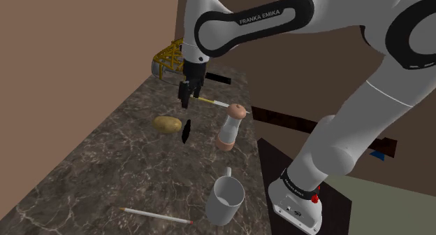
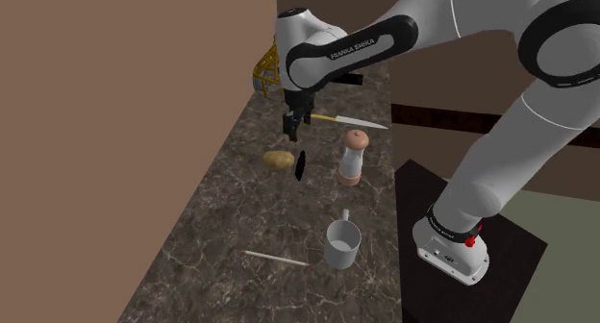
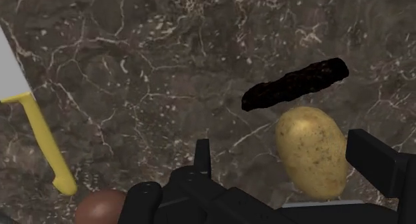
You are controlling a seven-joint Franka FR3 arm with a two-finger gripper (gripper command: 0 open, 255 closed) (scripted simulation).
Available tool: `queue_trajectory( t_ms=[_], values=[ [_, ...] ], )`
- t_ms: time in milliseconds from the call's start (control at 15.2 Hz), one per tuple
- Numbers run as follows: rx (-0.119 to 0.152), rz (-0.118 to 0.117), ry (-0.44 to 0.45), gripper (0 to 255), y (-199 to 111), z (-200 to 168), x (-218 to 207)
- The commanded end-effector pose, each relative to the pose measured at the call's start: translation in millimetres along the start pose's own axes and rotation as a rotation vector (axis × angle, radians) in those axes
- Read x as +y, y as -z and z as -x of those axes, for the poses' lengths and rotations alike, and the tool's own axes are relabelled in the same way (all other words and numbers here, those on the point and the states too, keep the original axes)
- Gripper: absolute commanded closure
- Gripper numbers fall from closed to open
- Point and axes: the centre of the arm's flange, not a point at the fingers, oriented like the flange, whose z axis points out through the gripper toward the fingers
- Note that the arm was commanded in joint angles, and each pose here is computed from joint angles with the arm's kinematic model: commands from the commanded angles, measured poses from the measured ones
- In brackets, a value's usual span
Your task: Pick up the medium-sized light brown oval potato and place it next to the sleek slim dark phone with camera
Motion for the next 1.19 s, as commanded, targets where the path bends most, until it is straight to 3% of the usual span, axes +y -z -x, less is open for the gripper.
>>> queue_trajectory(
  t_ms=[0, 396, 924, 1122],
  values=[
    [-0.007, -0.009, 0.024, 0, -13, -21, -15],
    [-0.032, -0.031, 0.093, 0, -53, -76, -57],
    [-0.032, -0.032, 0.095, 0, -93, -76, -59],
    [-0.032, -0.032, 0.095, 0, -93, -76, -59]
  ],
)
